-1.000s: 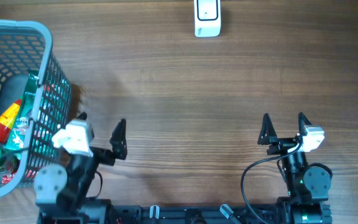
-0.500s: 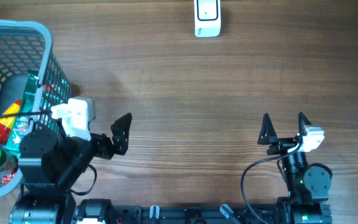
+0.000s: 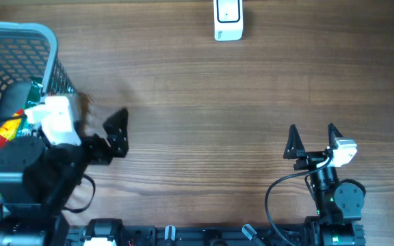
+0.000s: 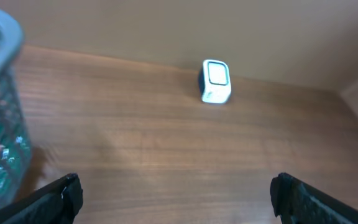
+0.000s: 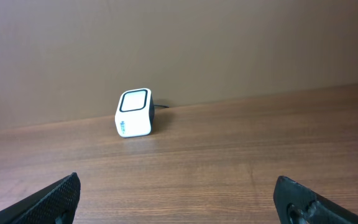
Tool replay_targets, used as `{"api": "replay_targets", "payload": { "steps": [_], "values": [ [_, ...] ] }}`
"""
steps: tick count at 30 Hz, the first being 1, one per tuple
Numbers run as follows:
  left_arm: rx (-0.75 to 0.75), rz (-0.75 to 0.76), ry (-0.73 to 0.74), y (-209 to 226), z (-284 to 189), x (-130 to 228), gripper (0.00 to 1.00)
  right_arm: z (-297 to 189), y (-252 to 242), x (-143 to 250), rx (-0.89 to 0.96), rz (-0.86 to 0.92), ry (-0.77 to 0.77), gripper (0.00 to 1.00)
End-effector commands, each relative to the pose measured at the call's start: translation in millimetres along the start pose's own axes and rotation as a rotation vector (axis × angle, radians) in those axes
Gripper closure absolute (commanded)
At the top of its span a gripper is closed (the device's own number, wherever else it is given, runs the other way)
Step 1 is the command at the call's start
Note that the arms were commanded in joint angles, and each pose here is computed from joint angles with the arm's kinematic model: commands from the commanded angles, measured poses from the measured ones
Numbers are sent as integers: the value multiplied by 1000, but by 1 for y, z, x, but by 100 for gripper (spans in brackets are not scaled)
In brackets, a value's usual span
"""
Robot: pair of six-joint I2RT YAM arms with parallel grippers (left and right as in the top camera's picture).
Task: Scan the item barcode
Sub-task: 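Move the left gripper toward the grey basket, then reach into the basket and grasp the green wet-wipes pack with left gripper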
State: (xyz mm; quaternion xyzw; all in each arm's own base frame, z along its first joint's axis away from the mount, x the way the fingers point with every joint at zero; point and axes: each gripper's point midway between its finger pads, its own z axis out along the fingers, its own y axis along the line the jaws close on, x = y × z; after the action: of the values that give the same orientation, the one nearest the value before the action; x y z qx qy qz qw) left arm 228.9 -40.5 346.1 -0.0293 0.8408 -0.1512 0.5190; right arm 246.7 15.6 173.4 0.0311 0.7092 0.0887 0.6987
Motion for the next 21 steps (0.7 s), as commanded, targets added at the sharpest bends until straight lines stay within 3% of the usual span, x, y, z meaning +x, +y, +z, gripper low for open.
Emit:
{"api": "replay_targets", "payload": {
  "steps": [1, 9, 21],
  "values": [
    [-131, -46, 4, 16, -5, -22, 0, 0, 4, -1, -18, -13, -5, 0],
    [-168, -73, 5, 15, -9, -48, 0, 0, 4, -1, -18, -13, -5, 0],
    [-558, -289, -143, 86, -31, -63, 0, 0, 4, -1, -18, -13, -5, 0]
  ]
}}
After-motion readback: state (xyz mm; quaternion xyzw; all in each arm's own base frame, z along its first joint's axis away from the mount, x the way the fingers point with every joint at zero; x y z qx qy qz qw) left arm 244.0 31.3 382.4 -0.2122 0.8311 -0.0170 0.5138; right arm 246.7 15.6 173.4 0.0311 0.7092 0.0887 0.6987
